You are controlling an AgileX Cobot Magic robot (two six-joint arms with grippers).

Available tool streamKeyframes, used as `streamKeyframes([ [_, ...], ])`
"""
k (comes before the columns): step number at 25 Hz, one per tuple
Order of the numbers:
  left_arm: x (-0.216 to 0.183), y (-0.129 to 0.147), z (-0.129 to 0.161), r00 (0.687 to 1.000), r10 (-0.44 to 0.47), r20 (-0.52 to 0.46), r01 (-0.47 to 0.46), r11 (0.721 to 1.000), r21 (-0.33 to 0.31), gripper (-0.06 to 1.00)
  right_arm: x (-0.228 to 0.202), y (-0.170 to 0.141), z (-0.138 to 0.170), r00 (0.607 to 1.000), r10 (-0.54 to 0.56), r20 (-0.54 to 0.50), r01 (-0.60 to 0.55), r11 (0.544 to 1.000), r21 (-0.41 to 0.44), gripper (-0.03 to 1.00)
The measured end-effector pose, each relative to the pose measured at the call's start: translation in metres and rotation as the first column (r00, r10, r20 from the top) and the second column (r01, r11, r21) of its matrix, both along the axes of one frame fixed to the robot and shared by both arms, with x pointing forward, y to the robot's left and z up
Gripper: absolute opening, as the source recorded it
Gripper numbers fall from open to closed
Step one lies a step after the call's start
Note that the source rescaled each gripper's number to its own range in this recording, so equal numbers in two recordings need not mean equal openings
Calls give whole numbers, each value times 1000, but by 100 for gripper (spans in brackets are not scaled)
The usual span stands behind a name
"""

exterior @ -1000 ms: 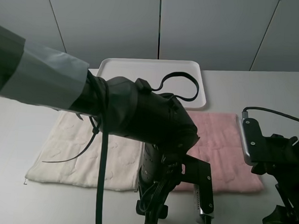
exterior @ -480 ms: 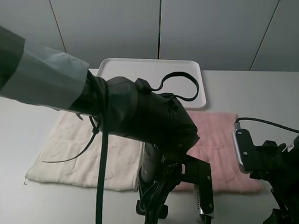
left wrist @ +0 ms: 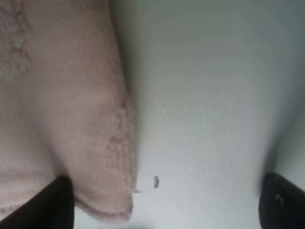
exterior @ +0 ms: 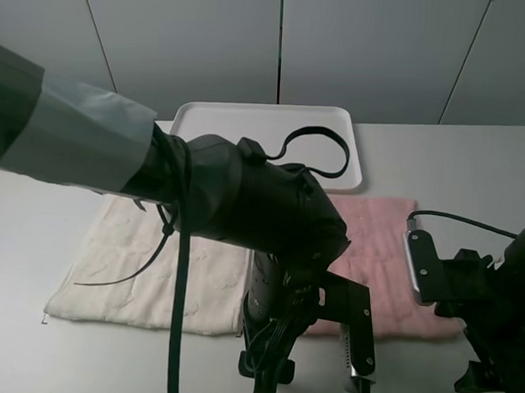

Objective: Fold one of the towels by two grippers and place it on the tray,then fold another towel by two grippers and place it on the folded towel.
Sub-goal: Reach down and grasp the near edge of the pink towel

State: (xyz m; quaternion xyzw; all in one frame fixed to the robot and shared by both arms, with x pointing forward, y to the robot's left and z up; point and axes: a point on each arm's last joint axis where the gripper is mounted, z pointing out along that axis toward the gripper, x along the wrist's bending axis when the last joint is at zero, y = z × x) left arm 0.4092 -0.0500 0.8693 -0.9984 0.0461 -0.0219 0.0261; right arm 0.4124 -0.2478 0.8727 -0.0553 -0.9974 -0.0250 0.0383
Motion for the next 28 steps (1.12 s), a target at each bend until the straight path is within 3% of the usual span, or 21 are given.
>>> streamKeyframes([
  [5, 0, 0, -1, 1000, 0, -1, 0, 1000, 1, 99, 5, 0, -3, 999, 13, 47, -13, 1000, -4, 55],
  [10, 0, 0, -1, 1000, 0, -2, 0, 1000, 4, 99, 9, 0, -4, 996, 16, 83, -16, 1000, -2, 16],
  [12, 0, 0, -1, 1000, 0, -2, 0, 1000, 4, 99, 9, 0, -4, 996, 19, 86, -19, 1000, -3, 7],
  [14, 0, 0, -1, 1000, 0, -2, 0, 1000, 4, 99, 9, 0, -4, 996, 20, 86, -20, 1000, -3, 1],
  [19, 0, 0, -1, 1000, 0, 0, 0, 1000, -1, 98, 9, 0, -4, 996, 20, 86, -20, 1000, -3, 0],
  [21, 0, 0, -1, 1000, -3, 5, 3, 1000, -3, 88, 9, 0, -4, 996, 20, 86, -20, 1000, -3, 0],
  [28, 5, -6, 0, 995, 88, 51, -84, 994, -72, 32, 9, 0, -4, 996, 12, 85, -12, 1000, 1, 0],
])
